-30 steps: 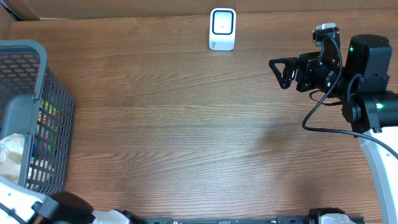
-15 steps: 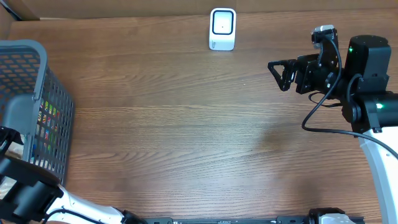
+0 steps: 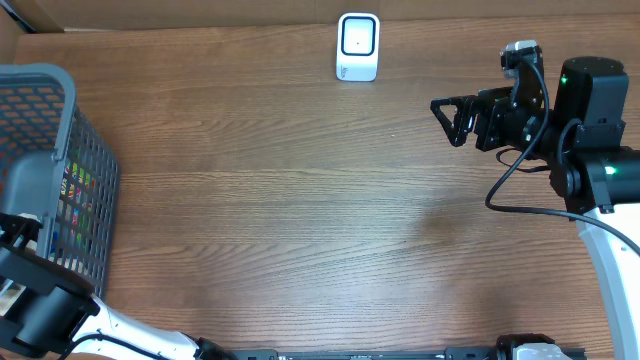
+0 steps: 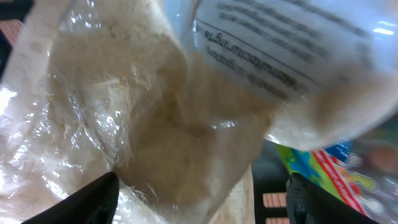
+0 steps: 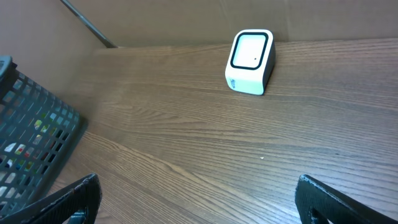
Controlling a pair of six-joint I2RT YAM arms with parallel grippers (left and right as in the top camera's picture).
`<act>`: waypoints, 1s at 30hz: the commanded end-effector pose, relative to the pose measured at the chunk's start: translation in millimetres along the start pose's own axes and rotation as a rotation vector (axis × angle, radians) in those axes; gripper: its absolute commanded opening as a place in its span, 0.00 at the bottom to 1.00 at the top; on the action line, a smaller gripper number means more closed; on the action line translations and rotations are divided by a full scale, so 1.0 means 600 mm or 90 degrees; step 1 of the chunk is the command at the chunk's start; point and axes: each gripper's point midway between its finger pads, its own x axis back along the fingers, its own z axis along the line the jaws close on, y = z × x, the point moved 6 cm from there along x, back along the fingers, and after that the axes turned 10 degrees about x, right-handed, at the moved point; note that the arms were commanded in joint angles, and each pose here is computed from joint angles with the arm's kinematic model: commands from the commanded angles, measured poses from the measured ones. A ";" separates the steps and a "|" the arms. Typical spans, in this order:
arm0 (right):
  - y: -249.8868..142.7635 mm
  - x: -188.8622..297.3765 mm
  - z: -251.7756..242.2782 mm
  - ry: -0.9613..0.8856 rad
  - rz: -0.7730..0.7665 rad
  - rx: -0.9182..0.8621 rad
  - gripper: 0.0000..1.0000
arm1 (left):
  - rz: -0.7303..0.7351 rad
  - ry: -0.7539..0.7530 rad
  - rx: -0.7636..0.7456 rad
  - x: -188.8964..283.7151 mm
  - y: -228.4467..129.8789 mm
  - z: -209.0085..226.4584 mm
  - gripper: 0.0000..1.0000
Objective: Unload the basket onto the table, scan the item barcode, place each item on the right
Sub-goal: 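Grasp the beige translucent bag in the basket with the left gripper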
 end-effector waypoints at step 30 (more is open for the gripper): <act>0.019 0.008 0.010 0.008 -0.019 0.013 1.00 | -0.218 -0.075 -0.038 0.180 -0.081 0.040 0.87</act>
